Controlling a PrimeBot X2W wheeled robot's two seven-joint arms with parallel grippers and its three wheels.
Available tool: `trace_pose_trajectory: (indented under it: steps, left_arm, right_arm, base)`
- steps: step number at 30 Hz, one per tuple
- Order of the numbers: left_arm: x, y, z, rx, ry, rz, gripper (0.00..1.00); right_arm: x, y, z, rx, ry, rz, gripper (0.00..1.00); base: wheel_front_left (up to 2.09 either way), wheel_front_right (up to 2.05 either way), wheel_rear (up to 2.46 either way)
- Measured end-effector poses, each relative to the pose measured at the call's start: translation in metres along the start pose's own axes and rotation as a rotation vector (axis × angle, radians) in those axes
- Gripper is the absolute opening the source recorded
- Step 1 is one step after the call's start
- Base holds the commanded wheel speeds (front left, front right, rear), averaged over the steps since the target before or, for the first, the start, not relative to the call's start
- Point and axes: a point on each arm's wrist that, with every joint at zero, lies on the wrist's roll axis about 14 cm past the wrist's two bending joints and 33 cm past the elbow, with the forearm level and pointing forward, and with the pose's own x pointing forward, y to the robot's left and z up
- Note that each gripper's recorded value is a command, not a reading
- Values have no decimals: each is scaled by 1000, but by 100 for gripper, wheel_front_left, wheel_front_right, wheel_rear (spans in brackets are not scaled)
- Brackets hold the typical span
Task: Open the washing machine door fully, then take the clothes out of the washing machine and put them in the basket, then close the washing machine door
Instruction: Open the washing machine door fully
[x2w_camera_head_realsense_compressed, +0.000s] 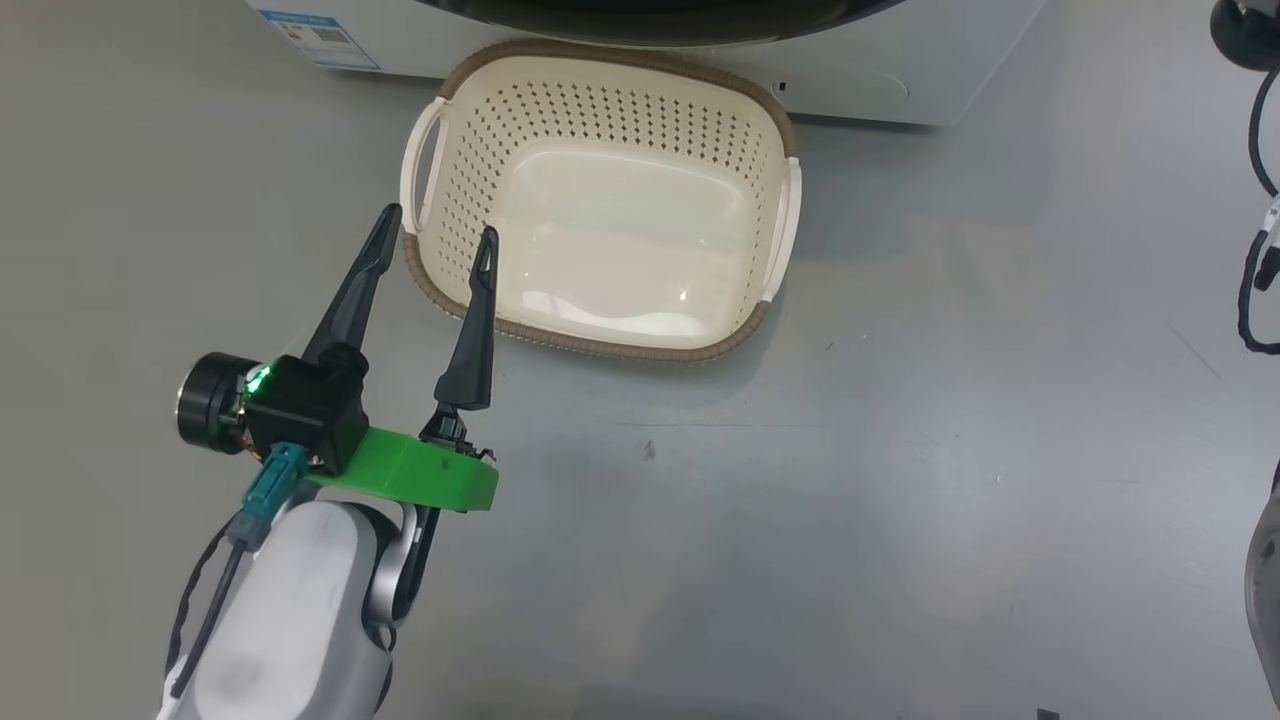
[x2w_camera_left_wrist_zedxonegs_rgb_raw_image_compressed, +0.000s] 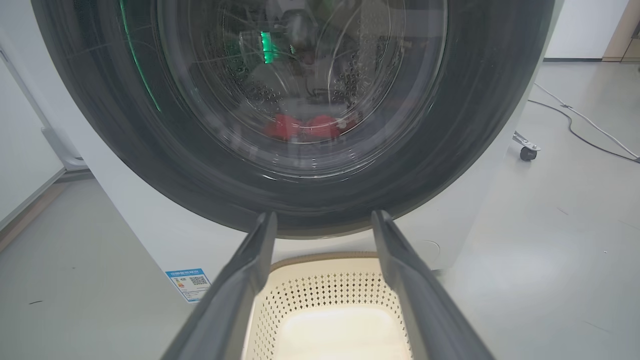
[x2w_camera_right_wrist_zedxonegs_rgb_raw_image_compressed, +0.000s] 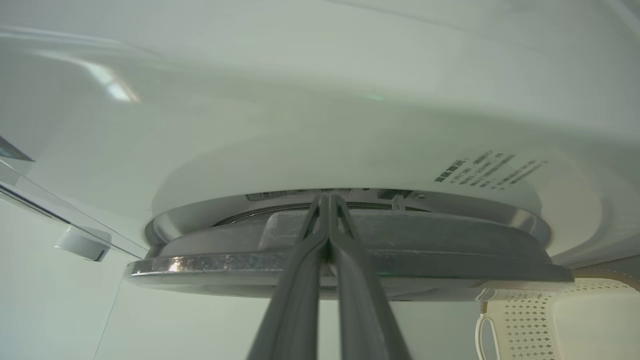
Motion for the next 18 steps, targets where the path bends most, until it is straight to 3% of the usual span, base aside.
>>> trace_pose_trajectory:
  steps: [18]
  left_arm:
    - [-3,18,-6,13,19,51,100]
  right_arm:
    - [38,2,-20,-1,135,-9,0]
  base:
    - [0,0,0]
